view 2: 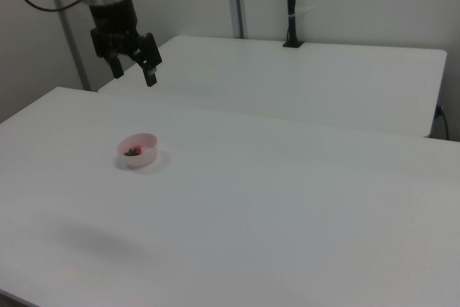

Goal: Pick up strawberry from bowl
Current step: 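Move the gripper down over the pink bowl toward the strawberry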

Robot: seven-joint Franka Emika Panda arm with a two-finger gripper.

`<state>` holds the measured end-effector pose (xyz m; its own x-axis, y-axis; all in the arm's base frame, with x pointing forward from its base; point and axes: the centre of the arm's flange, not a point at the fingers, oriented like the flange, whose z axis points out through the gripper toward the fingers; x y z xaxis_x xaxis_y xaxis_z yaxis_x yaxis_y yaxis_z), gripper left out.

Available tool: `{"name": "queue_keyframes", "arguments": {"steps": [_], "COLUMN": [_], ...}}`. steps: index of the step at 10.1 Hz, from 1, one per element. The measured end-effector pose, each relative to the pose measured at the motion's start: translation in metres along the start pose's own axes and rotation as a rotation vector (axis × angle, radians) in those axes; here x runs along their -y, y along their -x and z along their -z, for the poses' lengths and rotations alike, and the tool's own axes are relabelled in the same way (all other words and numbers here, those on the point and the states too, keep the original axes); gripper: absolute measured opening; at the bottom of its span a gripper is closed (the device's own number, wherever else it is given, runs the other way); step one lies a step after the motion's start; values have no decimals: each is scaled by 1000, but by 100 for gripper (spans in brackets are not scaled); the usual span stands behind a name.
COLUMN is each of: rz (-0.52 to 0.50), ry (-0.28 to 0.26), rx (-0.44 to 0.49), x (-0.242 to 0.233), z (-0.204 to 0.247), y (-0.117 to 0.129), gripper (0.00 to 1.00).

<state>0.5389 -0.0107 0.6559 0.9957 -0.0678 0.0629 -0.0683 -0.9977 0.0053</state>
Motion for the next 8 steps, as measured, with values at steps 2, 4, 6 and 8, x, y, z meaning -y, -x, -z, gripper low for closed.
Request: {"name": "queue_keyframes", "arguments": {"steps": [2, 4, 6, 8], "rz": [4, 4, 4, 5], "ry": [0, 0, 0, 0], "rx": [4, 4, 5, 8], "x": [0, 1, 1, 1], "z": [-2, -2, -2, -4], "y": [0, 0, 0, 0], "gripper": [100, 100, 100, 100]}}
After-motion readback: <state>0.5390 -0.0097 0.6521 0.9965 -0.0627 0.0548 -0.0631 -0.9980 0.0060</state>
